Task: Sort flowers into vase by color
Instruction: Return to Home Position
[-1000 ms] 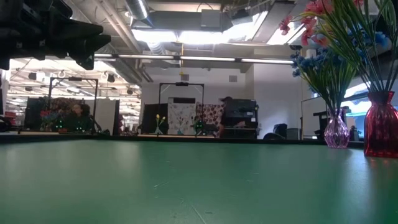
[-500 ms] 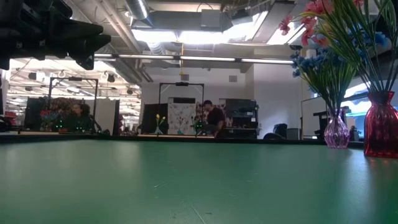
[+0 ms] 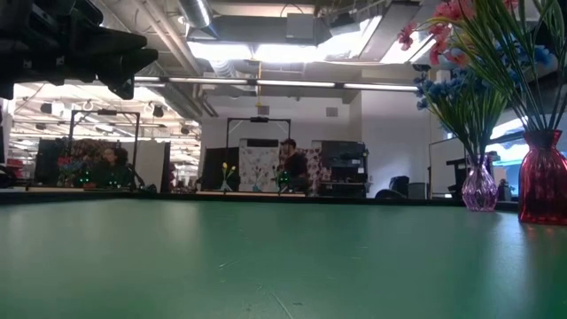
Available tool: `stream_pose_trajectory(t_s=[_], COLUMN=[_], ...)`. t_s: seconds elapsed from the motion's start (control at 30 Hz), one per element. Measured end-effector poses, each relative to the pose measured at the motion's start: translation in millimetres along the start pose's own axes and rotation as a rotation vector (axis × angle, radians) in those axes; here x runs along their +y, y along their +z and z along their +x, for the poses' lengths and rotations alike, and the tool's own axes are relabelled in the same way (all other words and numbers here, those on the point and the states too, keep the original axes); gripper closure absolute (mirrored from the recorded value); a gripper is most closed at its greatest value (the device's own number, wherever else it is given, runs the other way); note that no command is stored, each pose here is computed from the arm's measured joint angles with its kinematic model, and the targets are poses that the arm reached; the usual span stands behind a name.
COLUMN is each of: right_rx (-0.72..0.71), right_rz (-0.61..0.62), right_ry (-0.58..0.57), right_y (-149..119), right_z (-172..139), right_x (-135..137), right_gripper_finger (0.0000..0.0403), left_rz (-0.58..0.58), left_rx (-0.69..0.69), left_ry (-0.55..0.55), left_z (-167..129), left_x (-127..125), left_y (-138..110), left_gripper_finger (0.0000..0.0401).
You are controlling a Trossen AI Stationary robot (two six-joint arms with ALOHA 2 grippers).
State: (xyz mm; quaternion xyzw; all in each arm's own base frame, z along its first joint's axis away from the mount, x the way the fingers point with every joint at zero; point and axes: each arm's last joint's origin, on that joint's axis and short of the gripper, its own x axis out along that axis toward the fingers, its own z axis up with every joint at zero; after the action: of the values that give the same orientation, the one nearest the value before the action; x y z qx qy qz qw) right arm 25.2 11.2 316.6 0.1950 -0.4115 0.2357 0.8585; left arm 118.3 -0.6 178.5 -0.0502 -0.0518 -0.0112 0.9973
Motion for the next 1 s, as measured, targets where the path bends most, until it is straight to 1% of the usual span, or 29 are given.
stream_pose_trajectory(t_s=[0.13, 0.2, 0.23, 0.37, 0.4, 0.47, 0.5, 0.57, 0.67, 0.8, 0.83, 0.93, 1.0], right_rx=[-0.034, -0.022, -0.010, -0.030, -0.019, 0.042, 0.056, 0.095, 0.187, 0.191, 0.189, 0.172, 0.182], right_rz=[0.086, 0.128, 0.142, 0.218, 0.237, 0.224, 0.219, 0.241, 0.302, 0.302, 0.302, 0.356, 0.378], right_ry=[0.152, 0.207, 0.256, 0.521, 0.575, 0.718, 0.753, 0.784, 0.910, 1.021, 1.036, 1.023, 1.043], right_y=[-5.4, -8.8, -10.7, -2.2, -1.2, -2.4, -2.6, -4.2, -6.3, -12.4, -15.5, -25.3, -32.8], right_z=[-5.4, -7.5, -8.7, -13.8, -15.1, -17.7, -18.5, -18.9, -23.0, -33.6, -36.9, -46.7, -54.6], right_x=[2.8, 3.6, 4.5, 13.1, 14.6, 18.1, 18.9, 19.4, 21.8, 22.1, 21.5, 18.7, 17.1], right_gripper_finger=[0.0403, 0.0403, 0.0403, 0.0397, 0.0395, 0.0392, 0.0391, 0.0391, 0.0393, 0.0395, 0.0395, 0.0395, 0.0395], left_rz=[0.000, 0.000, 0.000, 0.000, 0.000, 0.000, 0.000, 0.000, 0.000, 0.000, 0.000, 0.000, 0.000], left_rx=[0.000, 0.000, 0.000, 0.000, 0.001, 0.000, 0.001, 0.001, 0.001, 0.000, 0.001, 0.000, 0.001], left_ry=[0.000, 0.000, 0.000, 0.000, 0.000, 0.000, 0.000, 0.000, 0.000, 0.001, 0.002, 0.002, 0.003], left_z=[0.0, 0.0, 0.0, 0.0, 0.0, 0.0, 0.0, 0.0, 0.0, 0.0, 0.0, 0.0, 0.0], left_x=[0.0, 0.0, 0.0, 0.0, 0.0, 0.0, 0.0, 0.0, 0.0, 0.0, 0.0, 0.0, 0.1], left_y=[0.0, 0.0, 0.0, 0.0, -0.1, 0.0, -0.1, -0.1, -0.1, 0.0, -0.1, 0.0, -0.1], left_gripper_finger=[0.0274, 0.0274, 0.0274, 0.0274, 0.0274, 0.0274, 0.0274, 0.0274, 0.0274, 0.0274, 0.0274, 0.0274, 0.0274])
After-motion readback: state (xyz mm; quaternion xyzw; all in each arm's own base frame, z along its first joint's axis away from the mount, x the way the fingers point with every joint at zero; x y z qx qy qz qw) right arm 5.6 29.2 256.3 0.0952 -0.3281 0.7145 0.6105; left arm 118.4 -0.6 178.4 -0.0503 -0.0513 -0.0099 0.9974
